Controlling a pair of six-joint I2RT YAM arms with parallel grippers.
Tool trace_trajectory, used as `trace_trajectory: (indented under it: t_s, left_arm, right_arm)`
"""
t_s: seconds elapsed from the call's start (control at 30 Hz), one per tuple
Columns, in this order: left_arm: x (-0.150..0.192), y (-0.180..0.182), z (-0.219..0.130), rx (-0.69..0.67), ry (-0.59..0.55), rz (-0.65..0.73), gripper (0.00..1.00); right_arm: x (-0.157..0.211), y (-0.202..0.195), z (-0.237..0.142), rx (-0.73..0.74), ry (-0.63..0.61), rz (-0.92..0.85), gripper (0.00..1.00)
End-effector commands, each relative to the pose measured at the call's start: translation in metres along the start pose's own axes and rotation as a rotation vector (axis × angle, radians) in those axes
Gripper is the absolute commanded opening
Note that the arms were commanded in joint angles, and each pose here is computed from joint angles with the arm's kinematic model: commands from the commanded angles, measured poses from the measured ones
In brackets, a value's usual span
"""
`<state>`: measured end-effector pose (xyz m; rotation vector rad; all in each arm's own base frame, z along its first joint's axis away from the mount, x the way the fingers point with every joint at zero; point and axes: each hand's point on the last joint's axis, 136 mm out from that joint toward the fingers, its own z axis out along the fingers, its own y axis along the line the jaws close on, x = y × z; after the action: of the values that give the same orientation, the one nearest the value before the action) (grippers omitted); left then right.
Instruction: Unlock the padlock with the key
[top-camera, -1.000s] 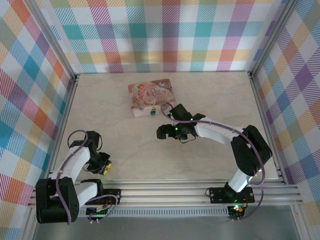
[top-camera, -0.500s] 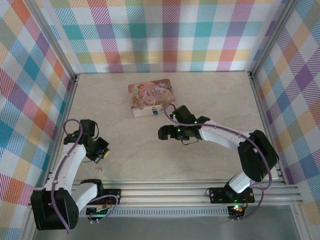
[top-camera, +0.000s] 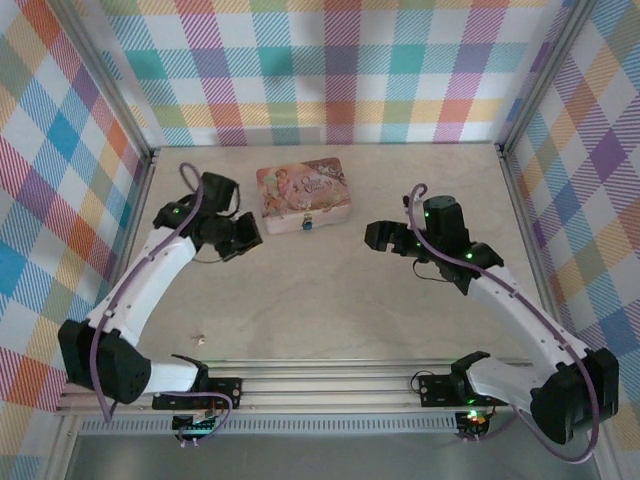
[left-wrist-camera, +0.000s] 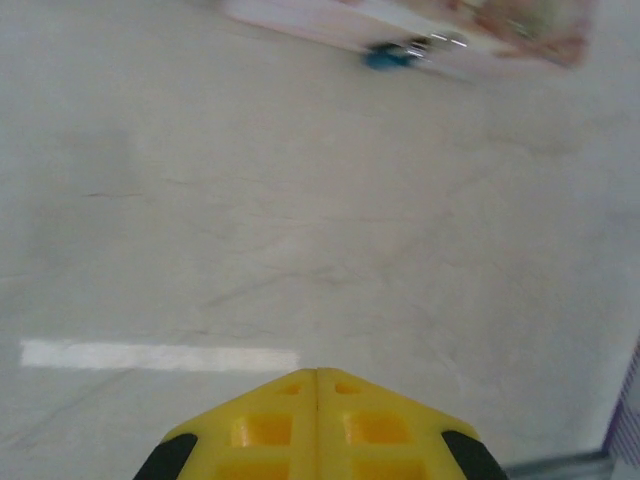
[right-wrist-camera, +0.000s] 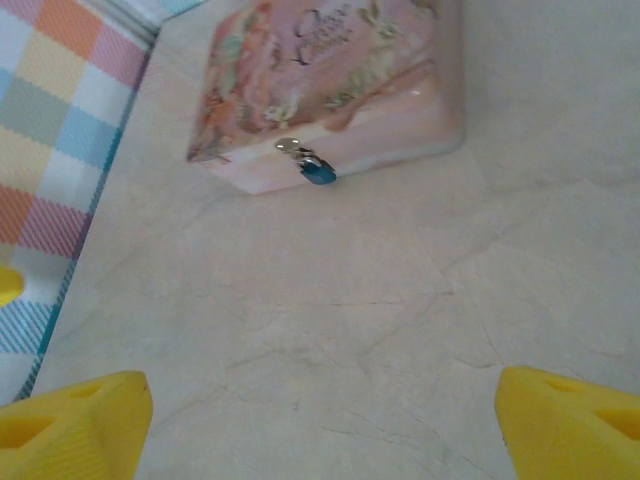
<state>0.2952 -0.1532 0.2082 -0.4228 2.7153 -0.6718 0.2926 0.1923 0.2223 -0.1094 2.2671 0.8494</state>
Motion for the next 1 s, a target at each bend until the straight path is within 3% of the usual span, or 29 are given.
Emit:
trace_trajectory:
  t_s: [0.0,0.07,0.17,0.23,0.3,0.47,0.77,0.93,0.97]
  left_arm:
    - [0.007,-0.045,0.003,0.102,0.070,0.154,0.00]
    - [0.013,-0.062,0.007,0.134,0.127,0.201,0.00]
    - [0.023,-0.084,0.011,0.189,0.218,0.245,0.00]
    - [0.030,-0.094,0.013,0.214,0.269,0.272,0.00]
    - [0.037,-0.104,0.013,0.240,0.313,0.293,0.00]
    - [0.044,-0.104,0.011,0.237,0.353,0.317,0.00]
    - [0.038,-0.041,0.033,-0.071,0.316,0.305,0.00]
    - [0.030,0.029,0.037,-0.374,0.259,0.219,0.01]
    - [0.031,0.044,0.036,-0.420,0.256,0.191,0.05]
  right_arm:
    - [0.008,0.008,0.002,-0.065,-0.003,-0.130,0.90]
    - [0.008,0.018,0.004,-0.137,-0.028,-0.172,0.89]
    - [0.010,0.049,0.003,-0.339,-0.089,-0.302,0.75]
    - [0.010,0.058,0.004,-0.386,-0.180,-0.387,0.68]
    - [0.017,0.059,0.012,-0.378,-0.204,-0.474,0.67]
    - [0.034,0.064,0.038,-0.359,-0.125,-0.592,0.73]
    - [0.042,0.070,0.056,-0.374,-0.065,-0.523,0.77]
    - [0.056,0.065,0.066,-0.331,0.038,-0.412,0.77]
    - [0.059,0.064,0.068,-0.324,0.061,-0.396,0.77]
